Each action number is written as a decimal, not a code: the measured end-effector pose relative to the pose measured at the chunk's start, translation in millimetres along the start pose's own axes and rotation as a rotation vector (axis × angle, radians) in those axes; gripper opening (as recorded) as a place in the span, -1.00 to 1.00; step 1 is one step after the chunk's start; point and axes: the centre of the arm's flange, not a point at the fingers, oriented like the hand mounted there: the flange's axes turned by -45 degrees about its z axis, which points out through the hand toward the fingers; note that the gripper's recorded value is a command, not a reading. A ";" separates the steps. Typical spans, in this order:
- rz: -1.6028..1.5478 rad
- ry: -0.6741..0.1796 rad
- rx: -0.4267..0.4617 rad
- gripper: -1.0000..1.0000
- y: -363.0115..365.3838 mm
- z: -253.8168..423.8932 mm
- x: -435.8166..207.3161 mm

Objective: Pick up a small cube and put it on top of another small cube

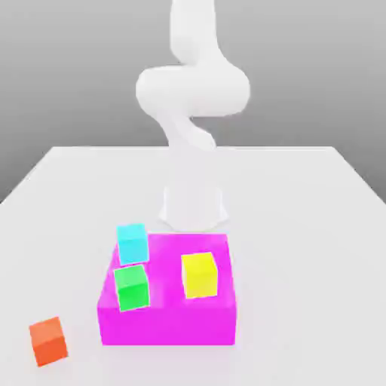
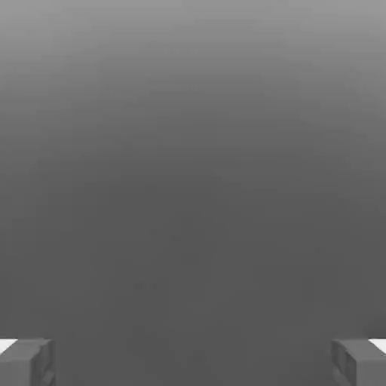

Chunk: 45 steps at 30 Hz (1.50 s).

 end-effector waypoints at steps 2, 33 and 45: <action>0.068 -0.055 -0.029 0.00 14.9 40.7 -0.7; 0.939 -0.647 -0.400 -1.00 240.2 443.1 -306.1; 0.928 -0.648 -0.397 -1.00 233.7 391.5 -264.9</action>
